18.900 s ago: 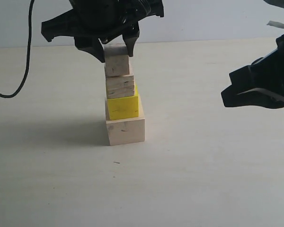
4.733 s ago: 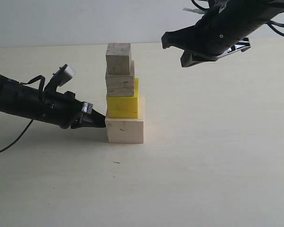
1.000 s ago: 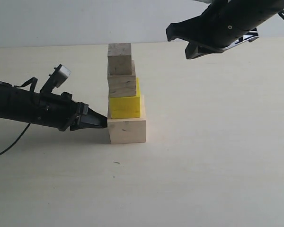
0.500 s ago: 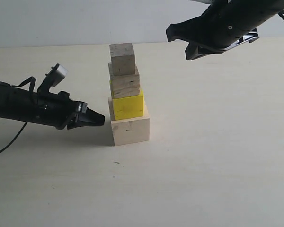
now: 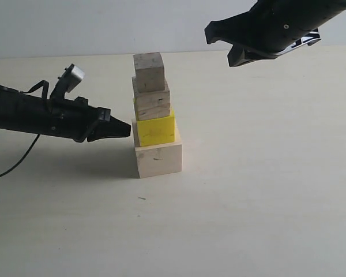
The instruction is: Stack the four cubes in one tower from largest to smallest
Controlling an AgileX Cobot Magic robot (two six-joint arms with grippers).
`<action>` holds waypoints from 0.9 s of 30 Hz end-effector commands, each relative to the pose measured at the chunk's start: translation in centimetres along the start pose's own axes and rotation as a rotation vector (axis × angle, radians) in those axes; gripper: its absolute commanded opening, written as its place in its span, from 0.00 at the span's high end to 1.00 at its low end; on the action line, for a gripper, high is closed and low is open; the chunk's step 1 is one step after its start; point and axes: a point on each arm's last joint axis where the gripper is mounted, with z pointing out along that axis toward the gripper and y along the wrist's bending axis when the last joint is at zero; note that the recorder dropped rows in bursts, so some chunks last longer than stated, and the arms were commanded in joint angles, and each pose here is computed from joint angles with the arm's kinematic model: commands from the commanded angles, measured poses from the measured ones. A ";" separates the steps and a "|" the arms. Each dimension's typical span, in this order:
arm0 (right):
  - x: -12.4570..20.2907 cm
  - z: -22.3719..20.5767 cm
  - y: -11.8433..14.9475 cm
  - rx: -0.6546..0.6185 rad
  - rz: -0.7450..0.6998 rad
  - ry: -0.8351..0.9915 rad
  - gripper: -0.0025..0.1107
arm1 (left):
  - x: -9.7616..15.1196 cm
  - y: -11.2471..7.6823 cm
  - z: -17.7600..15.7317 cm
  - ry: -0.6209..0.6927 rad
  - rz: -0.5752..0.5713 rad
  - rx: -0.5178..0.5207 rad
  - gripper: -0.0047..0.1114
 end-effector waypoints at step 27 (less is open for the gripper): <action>0.0 -0.5 -0.1 0.002 0.006 -0.007 0.98 | -1.2 -0.4 0.2 -0.016 0.028 0.009 0.96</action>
